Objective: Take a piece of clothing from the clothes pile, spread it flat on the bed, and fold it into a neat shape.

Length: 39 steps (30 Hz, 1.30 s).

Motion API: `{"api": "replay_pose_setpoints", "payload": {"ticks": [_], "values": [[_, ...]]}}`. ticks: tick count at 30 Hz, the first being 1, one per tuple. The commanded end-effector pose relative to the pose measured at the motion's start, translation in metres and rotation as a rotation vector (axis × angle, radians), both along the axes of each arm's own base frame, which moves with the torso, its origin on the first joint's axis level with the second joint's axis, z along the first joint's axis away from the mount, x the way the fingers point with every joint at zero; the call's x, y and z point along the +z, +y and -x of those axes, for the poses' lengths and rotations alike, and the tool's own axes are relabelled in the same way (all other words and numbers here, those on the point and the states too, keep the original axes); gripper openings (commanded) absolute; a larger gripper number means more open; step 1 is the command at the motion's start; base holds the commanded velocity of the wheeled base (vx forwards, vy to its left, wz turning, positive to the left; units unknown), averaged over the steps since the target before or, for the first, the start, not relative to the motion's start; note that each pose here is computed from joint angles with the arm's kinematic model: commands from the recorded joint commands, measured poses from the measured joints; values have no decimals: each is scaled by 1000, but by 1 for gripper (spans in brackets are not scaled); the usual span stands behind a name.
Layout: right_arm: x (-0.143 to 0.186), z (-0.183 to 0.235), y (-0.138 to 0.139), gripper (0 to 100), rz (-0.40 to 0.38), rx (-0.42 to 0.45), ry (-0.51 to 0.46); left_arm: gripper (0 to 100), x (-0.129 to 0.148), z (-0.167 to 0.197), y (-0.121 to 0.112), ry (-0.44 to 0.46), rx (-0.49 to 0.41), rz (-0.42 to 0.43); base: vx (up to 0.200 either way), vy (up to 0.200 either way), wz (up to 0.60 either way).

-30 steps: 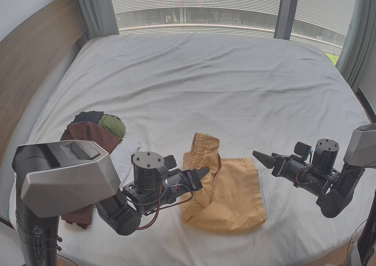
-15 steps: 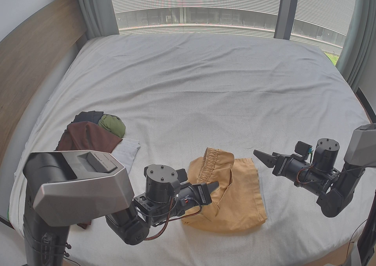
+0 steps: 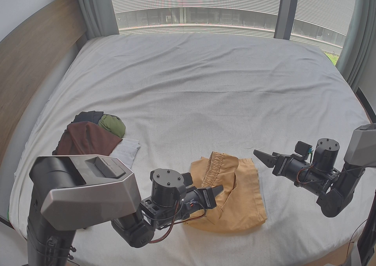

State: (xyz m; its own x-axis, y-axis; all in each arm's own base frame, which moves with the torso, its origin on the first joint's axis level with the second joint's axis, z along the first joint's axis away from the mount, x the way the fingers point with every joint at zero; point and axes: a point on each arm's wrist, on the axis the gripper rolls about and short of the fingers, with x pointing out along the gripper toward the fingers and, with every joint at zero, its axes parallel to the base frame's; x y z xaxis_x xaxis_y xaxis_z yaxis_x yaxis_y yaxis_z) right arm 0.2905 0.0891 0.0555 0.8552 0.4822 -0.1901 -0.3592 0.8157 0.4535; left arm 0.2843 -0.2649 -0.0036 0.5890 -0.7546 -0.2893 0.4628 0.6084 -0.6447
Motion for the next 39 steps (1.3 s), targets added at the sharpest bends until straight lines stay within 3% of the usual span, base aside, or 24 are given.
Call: {"api": "replay_pose_setpoints", "payload": {"ticks": [1,15,16,30,34,39], "values": [[0,0,0,100,-1,0,0,0,0,0,-2,-2,-4,2,0,0,0],[-1,0,0,100,0,0,2,0,-6,0,-10,2,-20,3,0,0,0],[-1,0,0,100,-1,0,0,100,-7,0,-10,3,-20,2,0,0,0],[-1,-1,-1,100,0,-3,3,100,-10,8,-14,1,-36,8,0,0,0],[-3,0,-1,100,3,0,8,100,-10,2,-5,-15,12,12,0,0,0],[-4,2,2,100,4,9,17,100,-9,-8,25,-27,84,9,0,0,0]]}}
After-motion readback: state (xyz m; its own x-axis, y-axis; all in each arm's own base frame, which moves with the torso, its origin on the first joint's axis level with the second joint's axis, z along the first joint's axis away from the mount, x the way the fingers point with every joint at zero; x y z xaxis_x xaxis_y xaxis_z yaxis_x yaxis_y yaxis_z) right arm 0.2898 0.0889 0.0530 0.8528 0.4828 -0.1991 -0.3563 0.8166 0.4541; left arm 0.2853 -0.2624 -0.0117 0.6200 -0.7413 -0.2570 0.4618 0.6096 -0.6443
